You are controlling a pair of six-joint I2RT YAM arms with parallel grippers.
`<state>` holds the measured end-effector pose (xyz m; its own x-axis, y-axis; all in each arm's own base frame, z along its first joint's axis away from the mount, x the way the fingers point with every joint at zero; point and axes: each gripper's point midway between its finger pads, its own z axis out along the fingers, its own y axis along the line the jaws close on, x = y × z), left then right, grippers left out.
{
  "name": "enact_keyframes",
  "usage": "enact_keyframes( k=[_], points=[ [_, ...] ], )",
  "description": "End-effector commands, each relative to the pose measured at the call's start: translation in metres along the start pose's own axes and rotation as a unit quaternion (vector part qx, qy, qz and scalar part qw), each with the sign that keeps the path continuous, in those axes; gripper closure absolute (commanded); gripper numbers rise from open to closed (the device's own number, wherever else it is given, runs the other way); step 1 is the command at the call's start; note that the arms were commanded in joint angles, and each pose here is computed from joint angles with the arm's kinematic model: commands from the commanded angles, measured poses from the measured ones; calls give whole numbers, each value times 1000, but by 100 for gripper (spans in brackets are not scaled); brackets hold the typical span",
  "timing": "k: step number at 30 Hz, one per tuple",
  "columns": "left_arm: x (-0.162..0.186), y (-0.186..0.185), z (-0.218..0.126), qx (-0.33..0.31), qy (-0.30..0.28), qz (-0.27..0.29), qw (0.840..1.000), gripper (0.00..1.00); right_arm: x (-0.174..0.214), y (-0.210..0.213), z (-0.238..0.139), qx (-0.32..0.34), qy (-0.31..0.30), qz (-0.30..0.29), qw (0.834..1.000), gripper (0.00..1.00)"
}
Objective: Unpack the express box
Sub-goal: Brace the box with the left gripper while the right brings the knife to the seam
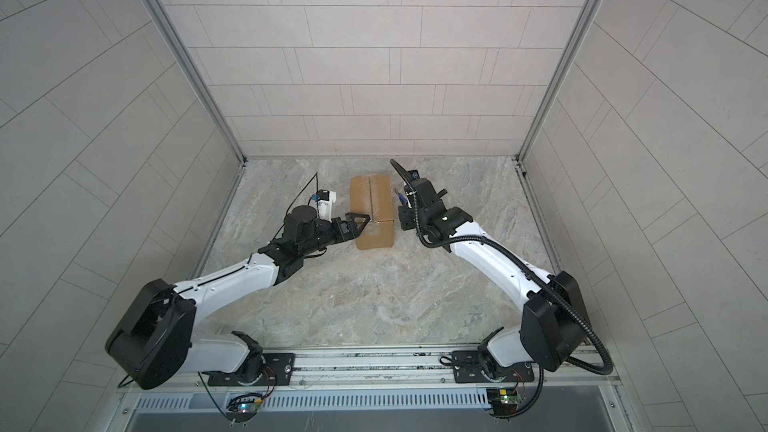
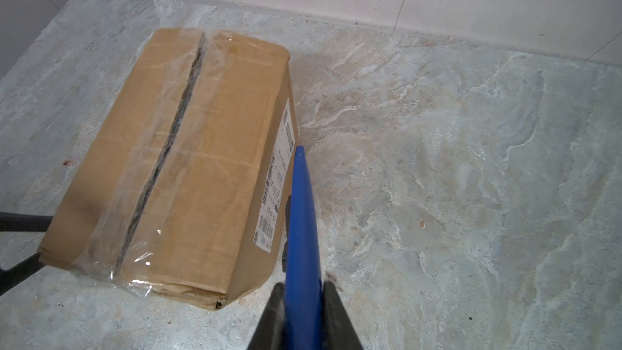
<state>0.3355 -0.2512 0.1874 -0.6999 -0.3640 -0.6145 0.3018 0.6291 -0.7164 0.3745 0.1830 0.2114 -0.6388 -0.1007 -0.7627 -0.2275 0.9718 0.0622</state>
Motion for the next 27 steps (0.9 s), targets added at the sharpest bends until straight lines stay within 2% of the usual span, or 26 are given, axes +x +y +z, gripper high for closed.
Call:
enact_keyframes(
  k=[1,3,6,14,22,27],
  points=[
    [-16,3,-12,-41,-27,27,998,0,-18,-15,-15,28,-20,-13,999,100],
    [-19,13,-16,-85,-18,49,995,0,-24,-22,-24,40,-26,-15,999,100],
    [-28,17,-17,-108,-18,72,991,0,-33,-27,-42,46,-36,-20,998,100],
    [-33,31,4,-134,6,99,986,0,-49,17,-78,-4,-48,-51,998,100],
    [-28,43,27,-148,35,103,983,0,-46,62,-78,-24,-28,-89,995,100],
    [-22,32,34,-121,30,78,989,0,-44,64,-69,-14,-21,-103,994,100]
  ],
)
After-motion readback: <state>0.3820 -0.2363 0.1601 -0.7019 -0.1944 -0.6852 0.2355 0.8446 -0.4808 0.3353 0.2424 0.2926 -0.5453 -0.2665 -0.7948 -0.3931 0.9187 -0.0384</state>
